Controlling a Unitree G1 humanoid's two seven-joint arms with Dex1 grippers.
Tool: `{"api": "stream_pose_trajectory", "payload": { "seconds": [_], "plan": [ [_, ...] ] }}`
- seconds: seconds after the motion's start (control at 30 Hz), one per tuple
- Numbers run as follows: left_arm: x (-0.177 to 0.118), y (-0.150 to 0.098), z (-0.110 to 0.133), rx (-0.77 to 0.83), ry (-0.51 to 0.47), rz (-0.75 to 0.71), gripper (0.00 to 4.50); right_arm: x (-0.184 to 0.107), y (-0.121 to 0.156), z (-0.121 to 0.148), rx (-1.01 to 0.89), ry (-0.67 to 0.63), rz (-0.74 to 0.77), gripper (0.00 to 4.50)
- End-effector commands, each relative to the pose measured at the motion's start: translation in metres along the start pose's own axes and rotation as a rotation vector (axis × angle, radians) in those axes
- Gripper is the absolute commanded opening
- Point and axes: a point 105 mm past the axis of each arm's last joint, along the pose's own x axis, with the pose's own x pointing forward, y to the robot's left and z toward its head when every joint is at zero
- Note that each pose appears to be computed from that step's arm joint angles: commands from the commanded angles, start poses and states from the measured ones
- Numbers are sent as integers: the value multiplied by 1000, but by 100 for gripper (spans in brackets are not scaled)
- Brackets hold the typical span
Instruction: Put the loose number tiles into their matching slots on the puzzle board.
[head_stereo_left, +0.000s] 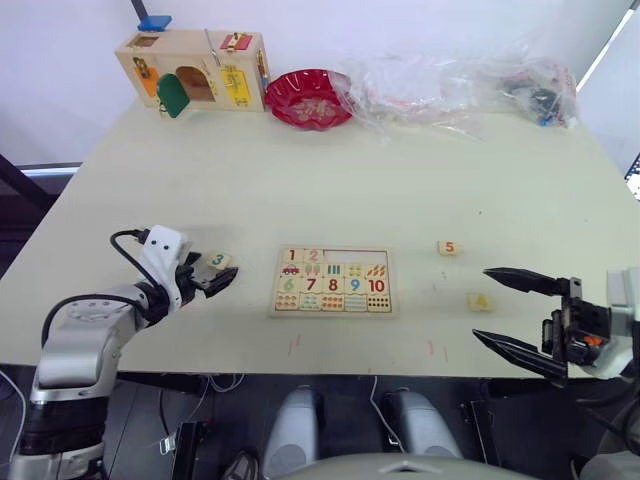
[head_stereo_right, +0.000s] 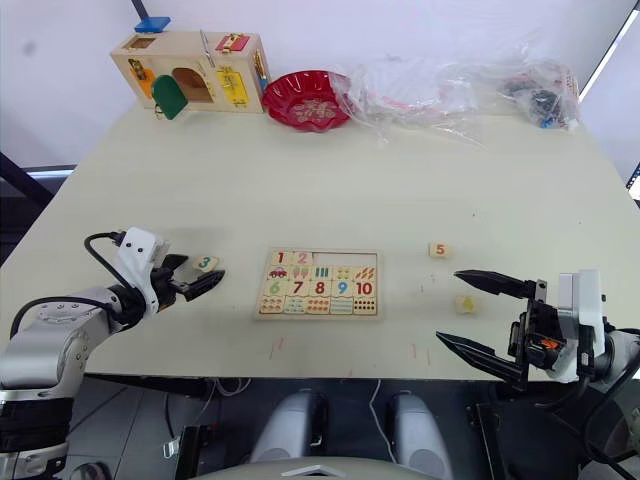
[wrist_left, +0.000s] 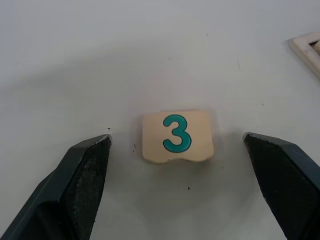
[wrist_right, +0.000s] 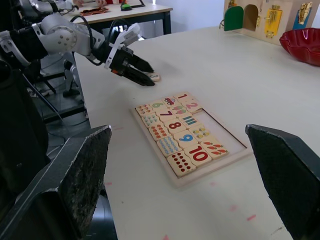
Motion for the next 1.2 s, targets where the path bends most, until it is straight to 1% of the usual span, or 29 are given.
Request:
{"api": "stream_pose_trajectory", "payload": {
  "seconds": [0.03, 0.13, 0.2, 0.23, 0.27, 0.3, 0.33, 0.67, 0.83, 0.93, 0.97, 1.07, 1.2],
  "plan": [
    [2, 1, -3, -23, 12, 18, 446, -1, 1, 7, -32, -12, -3, 450],
    [3, 0, -4, -27, 15, 28, 446, -1, 1, 6, -31, -11, -5, 450],
    [4, -2, -6, -25, 21, 25, 396, -1, 1, 6, -31, -10, -6, 450],
    [3, -3, -7, -26, 22, 22, 390, -1, 2, 6, -31, -11, -6, 450],
    [4, -5, -7, -23, 20, 18, 317, 0, 2, 6, -30, -10, -6, 450],
    [4, -6, -6, -21, 17, 16, 270, 0, 2, 6, -29, -10, -6, 450],
    [3, -8, -6, -19, 15, 14, 252, 0, 2, 5, -28, -9, -7, 450],
    [-5, -22, 1, -60, -7, 42, 252, 0, 1, 4, -16, -7, 3, 450],
    [-14, -41, 4, -79, -1, 83, 252, 1, 0, 5, -7, -6, 14, 450],
    [-18, -49, 6, -132, -6, 111, 252, 1, -1, 7, -3, -4, 20, 450],
    [-20, -55, 5, -152, -10, 118, 252, 0, -2, 8, 0, -2, 23, 450],
    [-26, -65, 1, -187, -4, 150, 252, -1, -3, 10, 12, 5, 37, 450],
    [-29, -64, 0, -214, -17, 198, 252, -1, -2, 12, 26, 14, 59, 450]
  ]
}}
